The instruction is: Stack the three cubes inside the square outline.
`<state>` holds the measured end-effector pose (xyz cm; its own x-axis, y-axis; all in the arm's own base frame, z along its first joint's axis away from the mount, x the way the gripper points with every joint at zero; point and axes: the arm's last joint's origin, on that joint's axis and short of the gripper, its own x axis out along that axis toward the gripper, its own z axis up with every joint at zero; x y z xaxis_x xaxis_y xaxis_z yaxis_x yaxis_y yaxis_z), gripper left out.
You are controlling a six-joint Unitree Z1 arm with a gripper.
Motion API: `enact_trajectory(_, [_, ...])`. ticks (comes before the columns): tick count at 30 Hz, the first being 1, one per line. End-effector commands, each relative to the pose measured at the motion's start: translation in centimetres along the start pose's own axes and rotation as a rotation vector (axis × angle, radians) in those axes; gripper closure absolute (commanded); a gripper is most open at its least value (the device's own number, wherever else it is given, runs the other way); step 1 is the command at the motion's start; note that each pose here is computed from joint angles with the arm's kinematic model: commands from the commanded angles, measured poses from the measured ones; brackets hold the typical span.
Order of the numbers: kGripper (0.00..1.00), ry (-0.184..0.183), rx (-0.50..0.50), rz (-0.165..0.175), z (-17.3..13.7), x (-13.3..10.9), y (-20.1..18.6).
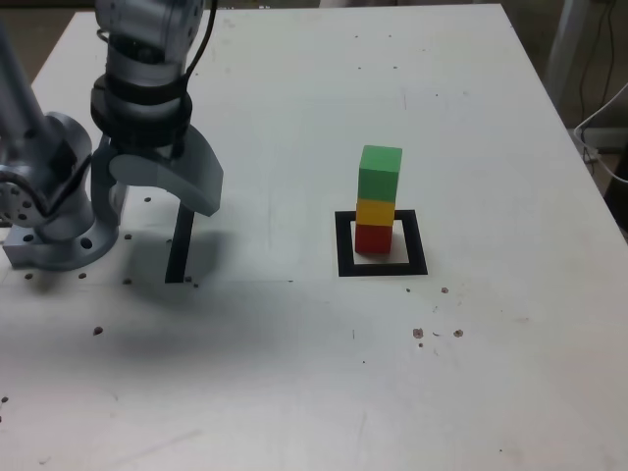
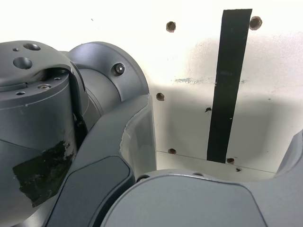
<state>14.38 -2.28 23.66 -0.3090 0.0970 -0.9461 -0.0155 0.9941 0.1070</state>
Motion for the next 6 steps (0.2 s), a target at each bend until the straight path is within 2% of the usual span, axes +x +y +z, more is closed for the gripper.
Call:
enact_trajectory(1, [0.00, 0.009, -0.003, 0.000, 0.01, 0.05, 0.01])
enact_trajectory(6, [0.00, 0.007, -0.003, -0.001, 0.00, -0.17, 0.02])
